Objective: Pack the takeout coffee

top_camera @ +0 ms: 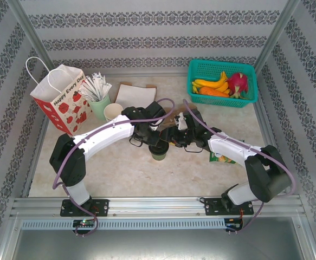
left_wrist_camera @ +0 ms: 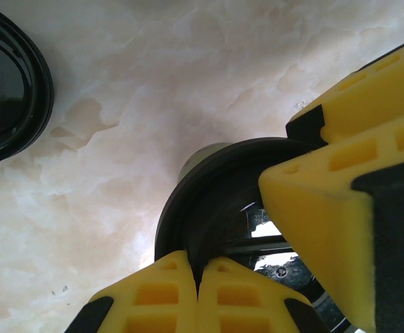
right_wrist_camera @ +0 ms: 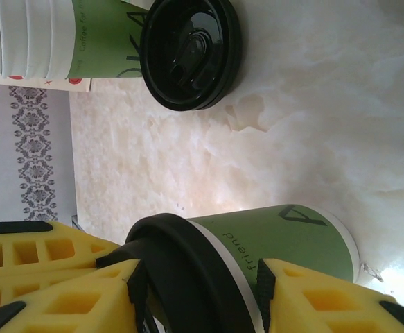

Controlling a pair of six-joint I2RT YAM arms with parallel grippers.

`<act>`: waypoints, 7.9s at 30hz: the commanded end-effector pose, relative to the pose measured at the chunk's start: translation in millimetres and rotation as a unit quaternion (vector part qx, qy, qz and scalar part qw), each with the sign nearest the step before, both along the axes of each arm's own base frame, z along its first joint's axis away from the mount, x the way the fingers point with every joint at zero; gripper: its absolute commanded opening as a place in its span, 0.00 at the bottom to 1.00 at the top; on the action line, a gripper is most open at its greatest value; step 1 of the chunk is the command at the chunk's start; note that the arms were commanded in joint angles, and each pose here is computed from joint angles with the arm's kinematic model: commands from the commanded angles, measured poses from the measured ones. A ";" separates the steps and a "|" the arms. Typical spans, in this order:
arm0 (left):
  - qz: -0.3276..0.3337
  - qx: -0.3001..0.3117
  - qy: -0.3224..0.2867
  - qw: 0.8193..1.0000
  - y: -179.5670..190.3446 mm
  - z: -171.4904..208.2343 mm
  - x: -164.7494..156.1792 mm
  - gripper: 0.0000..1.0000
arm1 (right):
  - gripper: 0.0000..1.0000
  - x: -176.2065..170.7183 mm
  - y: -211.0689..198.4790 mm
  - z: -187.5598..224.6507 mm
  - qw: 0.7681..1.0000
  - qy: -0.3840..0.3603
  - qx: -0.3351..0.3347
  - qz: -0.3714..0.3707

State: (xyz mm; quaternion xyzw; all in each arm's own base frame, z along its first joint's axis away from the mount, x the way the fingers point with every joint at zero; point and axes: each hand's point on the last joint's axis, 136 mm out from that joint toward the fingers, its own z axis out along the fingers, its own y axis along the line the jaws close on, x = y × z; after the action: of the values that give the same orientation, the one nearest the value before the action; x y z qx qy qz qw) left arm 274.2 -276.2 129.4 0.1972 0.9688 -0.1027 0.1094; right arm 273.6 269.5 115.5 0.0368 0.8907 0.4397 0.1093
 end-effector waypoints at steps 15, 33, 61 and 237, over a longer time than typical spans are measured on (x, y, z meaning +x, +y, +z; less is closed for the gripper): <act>-0.005 0.018 0.020 1.000 -6.0 -17.7 -6.9 0.00 | 0.66 -23.3 -7.4 15.7 0.994 -0.088 -0.032 0.054; -0.002 -0.008 -0.002 1.000 -12.6 12.1 -0.6 0.21 | 0.98 -29.1 -21.4 17.2 0.980 -0.174 -0.071 0.062; 0.123 -0.067 -0.029 0.990 32.3 43.8 24.1 0.47 | 0.97 -33.4 0.5 38.3 0.921 -0.325 -0.103 0.190; 0.212 -0.094 -0.028 0.972 60.3 20.5 30.1 0.99 | 0.98 212.8 -237.7 20.1 0.873 -0.201 -0.322 -0.306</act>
State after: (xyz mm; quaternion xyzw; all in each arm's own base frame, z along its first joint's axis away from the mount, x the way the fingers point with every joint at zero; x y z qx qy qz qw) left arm 304.5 -219.6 139.3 -0.0241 0.9741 -0.1615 0.1564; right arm 481.8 39.3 117.2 0.1773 0.8931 0.0854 0.4045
